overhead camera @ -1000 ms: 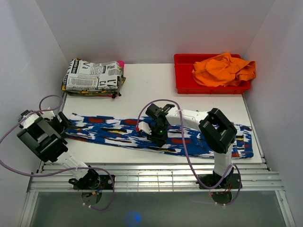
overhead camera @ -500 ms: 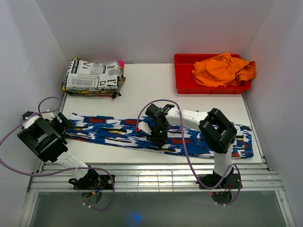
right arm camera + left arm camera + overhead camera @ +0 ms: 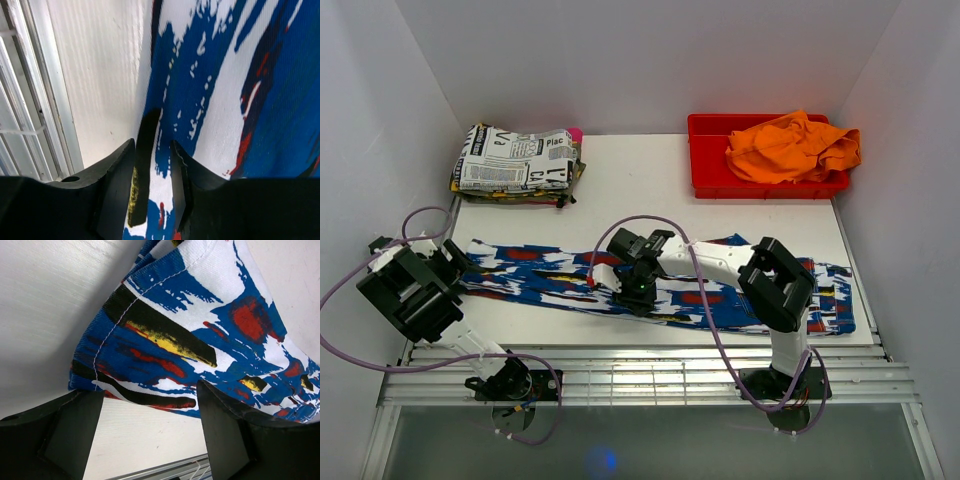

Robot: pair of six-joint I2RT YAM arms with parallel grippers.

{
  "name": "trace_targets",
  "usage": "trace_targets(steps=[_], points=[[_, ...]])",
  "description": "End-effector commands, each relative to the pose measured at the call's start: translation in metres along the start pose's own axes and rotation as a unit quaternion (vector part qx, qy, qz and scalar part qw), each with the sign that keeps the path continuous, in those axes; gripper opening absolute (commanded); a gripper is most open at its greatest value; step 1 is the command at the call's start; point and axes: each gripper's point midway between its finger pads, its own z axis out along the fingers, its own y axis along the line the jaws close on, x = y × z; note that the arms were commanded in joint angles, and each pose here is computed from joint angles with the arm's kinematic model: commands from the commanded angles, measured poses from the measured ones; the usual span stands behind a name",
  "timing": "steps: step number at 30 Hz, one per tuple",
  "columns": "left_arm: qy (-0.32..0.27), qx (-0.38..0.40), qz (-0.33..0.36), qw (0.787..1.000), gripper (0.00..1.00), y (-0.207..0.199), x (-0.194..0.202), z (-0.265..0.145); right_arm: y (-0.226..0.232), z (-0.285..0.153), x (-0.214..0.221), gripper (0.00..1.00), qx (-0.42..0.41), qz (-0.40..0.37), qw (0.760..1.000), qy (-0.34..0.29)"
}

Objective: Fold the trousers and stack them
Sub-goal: Fold the trousers

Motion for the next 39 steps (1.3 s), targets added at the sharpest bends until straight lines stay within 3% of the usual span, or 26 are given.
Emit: trace_targets(steps=[1, 18, 20, 21, 22, 39], points=[[-0.01, -0.018, 0.015, 1.0, 0.86, 0.007, 0.0, -0.004, -0.003, -0.011, -0.028, 0.4, 0.028, -0.01, 0.999, -0.032], [-0.014, -0.032, 0.009, 0.999, 0.86, 0.012, -0.005, -0.004, 0.003, 0.015, -0.02, 0.36, 0.021, -0.002, 1.0, -0.017], [-0.013, -0.033, 0.008, 0.999, 0.86, 0.013, -0.004, -0.003, 0.002, 0.015, -0.019, 0.22, 0.025, -0.003, 1.0, -0.016], [-0.011, -0.036, 0.007, 0.999, 0.86, 0.014, -0.003, -0.002, 0.001, 0.013, -0.02, 0.09, 0.031, -0.003, 0.999, -0.016], [-0.011, -0.038, 0.007, 0.999, 0.86, 0.015, -0.003, -0.002, 0.0, 0.013, -0.021, 0.08, 0.033, -0.001, 0.999, -0.015], [-0.009, -0.078, -0.003, 0.997, 0.88, 0.03, -0.001, -0.002, 0.02, -0.012, -0.006, 0.08, 0.03, -0.007, 0.999, -0.017]])
